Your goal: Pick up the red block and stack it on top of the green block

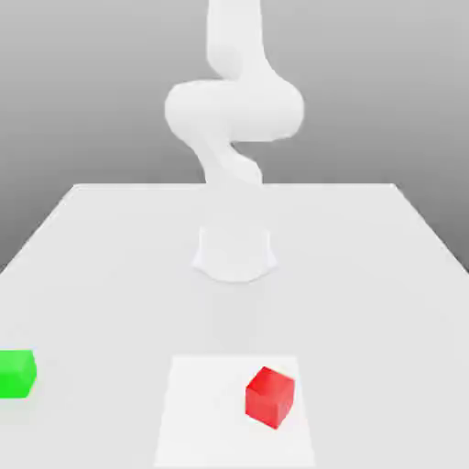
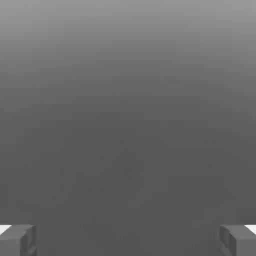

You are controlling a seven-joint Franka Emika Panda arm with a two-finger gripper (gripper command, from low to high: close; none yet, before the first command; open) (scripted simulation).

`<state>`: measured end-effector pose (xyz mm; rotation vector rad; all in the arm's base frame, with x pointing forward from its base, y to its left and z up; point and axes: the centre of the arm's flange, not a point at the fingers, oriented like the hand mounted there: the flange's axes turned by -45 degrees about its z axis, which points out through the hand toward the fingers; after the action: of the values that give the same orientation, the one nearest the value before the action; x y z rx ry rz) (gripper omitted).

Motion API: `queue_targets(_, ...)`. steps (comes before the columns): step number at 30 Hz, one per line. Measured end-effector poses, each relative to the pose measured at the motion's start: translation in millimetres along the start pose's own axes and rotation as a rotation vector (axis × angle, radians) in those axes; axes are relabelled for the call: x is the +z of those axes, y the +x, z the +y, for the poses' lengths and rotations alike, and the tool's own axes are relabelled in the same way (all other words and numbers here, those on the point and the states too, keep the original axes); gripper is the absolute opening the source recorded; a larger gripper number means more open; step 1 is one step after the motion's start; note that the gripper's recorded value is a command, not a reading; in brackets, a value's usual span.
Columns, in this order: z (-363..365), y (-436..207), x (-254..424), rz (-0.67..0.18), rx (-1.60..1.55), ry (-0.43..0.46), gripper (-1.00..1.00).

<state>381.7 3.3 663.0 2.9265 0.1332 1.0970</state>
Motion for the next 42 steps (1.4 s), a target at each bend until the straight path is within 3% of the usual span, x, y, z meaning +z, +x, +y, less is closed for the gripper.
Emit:
queue_targets(11,-32,-96,232,-0.348,-0.451,0.148,0.00)
queue_targets(21,-63,-259,359,-0.624,-0.842,0.350,0.00)
queue_targets(26,-65,-302,400,-0.643,-0.866,0.366,0.00)
queue_targets(27,-65,-309,407,-0.644,-0.866,0.366,-1.00)
queue_targets(34,-65,-311,409,-0.645,-0.866,0.367,-1.00)
queue_targets(39,-63,-280,374,-0.645,-0.866,0.367,-1.00)
queue_targets(42,-6,-265,368,-0.670,-0.689,0.305,-1.00)
